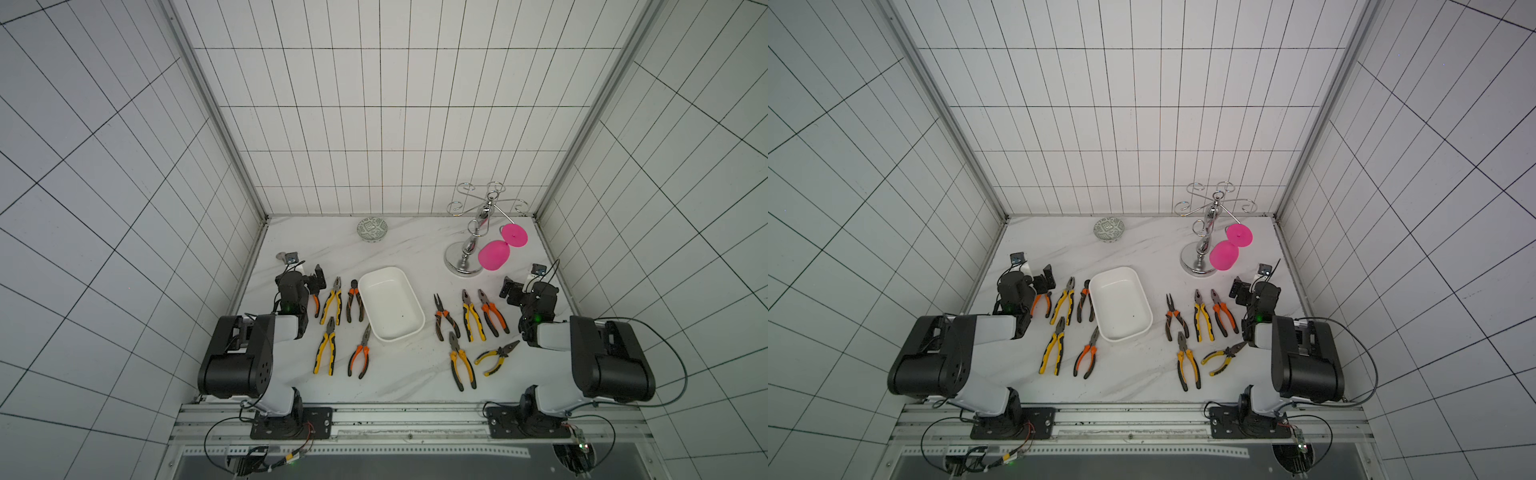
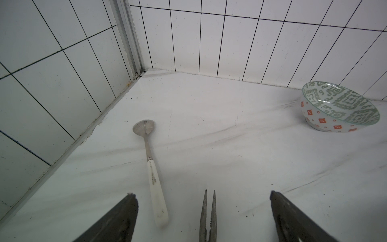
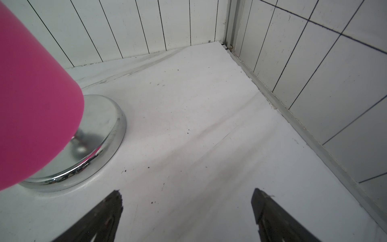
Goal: Take the pliers out of the storage box
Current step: Reset both arms
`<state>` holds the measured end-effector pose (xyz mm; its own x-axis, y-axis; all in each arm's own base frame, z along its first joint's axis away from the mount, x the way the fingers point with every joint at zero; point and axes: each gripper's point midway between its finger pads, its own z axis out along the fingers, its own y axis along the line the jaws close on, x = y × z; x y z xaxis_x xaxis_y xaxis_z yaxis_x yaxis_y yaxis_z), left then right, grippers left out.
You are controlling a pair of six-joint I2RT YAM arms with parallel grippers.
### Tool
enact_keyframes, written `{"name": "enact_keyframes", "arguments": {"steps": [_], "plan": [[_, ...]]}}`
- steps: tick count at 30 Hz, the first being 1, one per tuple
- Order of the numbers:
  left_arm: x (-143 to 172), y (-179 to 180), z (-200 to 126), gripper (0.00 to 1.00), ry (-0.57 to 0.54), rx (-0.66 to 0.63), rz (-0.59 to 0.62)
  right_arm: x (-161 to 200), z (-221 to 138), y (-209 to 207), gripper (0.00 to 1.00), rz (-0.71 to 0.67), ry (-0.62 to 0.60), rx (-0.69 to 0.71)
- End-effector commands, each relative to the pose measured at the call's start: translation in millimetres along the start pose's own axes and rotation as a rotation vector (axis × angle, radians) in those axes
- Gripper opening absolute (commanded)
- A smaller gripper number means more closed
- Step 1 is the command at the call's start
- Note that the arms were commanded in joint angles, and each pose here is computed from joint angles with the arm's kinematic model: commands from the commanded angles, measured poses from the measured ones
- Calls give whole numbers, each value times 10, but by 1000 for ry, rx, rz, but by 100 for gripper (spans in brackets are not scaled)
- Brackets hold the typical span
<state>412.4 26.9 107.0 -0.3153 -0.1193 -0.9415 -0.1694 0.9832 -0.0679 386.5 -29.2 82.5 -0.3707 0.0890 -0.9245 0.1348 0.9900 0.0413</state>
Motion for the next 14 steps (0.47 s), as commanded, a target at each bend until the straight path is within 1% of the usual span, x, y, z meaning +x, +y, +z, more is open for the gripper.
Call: {"name": "enact_keyframes", "arguments": {"steps": [1, 3, 14], "plan": [[-65, 12, 18, 99, -27, -3, -13, -156, 81, 57, 99, -36, -16, 0], [-70, 10, 17, 99, -28, -3, -14, -148, 102, 117, 99, -57, -1, -20], [-64, 9, 12, 99, -24, -3, -13, -154, 98, 115, 99, -58, -4, -20]]}}
